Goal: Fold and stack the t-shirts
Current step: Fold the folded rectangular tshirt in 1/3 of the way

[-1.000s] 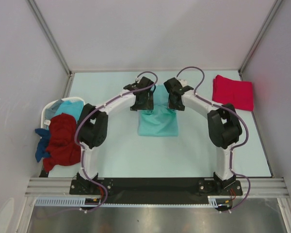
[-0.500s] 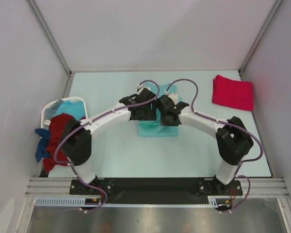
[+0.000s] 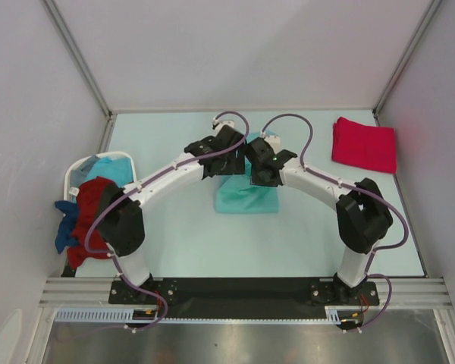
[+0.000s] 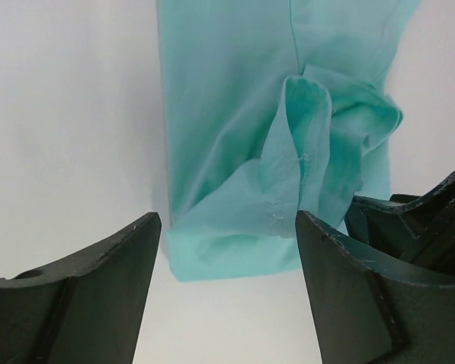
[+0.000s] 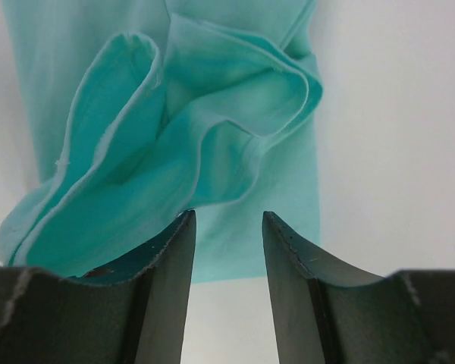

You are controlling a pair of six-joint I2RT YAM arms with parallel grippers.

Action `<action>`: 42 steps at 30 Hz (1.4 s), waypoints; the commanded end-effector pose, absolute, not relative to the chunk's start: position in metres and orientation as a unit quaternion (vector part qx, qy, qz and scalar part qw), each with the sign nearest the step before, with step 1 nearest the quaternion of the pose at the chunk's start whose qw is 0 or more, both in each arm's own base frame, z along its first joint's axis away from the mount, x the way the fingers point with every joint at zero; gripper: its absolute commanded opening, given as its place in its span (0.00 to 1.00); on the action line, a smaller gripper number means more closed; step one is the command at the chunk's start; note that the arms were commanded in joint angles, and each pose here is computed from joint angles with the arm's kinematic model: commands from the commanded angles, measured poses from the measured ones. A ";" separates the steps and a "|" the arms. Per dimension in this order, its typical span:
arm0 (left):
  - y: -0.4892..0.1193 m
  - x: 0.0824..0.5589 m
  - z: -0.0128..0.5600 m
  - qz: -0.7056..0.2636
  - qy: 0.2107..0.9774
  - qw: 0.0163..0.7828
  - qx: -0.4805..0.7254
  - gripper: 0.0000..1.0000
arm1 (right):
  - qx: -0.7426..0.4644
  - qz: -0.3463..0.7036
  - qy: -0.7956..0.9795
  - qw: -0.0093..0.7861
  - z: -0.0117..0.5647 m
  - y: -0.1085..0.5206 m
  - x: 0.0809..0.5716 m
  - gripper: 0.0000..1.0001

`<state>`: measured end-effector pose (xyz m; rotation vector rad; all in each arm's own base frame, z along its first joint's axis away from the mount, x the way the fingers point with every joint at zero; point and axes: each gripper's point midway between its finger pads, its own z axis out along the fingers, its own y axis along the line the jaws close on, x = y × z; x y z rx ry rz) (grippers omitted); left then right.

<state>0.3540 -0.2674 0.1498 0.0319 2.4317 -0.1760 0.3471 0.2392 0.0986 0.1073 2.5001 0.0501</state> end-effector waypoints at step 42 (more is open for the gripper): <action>-0.280 0.341 0.125 -0.103 0.945 0.310 0.021 0.84 | 0.060 0.024 0.943 0.328 0.083 0.236 0.404 0.43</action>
